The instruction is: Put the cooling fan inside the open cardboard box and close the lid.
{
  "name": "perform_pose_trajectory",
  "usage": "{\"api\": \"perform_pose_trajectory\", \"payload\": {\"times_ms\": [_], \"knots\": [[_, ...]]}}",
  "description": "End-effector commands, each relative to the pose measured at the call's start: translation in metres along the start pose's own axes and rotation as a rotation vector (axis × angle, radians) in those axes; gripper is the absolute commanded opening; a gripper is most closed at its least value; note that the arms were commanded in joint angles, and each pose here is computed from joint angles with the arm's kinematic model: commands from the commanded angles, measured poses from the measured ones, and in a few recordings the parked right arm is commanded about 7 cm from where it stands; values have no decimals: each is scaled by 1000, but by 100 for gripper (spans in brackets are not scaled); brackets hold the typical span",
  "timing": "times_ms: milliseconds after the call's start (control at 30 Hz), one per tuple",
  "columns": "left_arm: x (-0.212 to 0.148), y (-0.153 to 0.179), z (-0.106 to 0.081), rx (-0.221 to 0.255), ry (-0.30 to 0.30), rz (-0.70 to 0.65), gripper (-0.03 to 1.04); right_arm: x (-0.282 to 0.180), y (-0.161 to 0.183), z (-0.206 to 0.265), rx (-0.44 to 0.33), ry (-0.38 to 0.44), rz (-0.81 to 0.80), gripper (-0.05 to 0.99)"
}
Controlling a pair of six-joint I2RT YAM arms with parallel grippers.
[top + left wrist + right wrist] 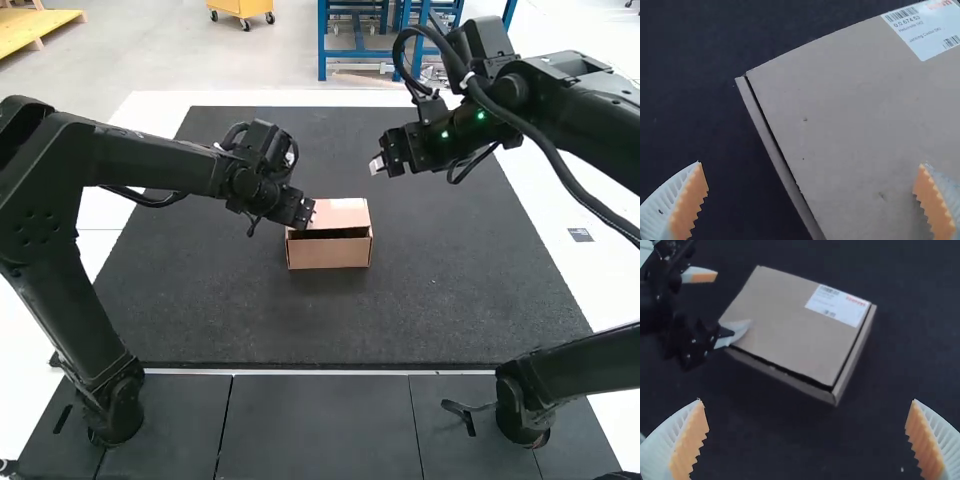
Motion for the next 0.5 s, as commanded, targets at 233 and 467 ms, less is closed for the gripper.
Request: {"api": "perform_pose_trajectory", "payload": {"times_ms": [233,467], "knots": [[22,24,-4,2,4,71,97,-20,-9,1,19,-5,-52,90],[25,47,-1,9,-3,124,97,-22,-6,3,17,-8,-55,90]]}}
Point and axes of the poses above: each hand's point on the last joint's axis, 136 mm out from that joint toward the fingers, its own x axis out along the fingers, its own z axis along the line the jaws close on, y = z × x, the point moved 1 cm from there along -x, back along the fingers, and after that the axes turned 2 degrees about -x, right-handed, at the moved point
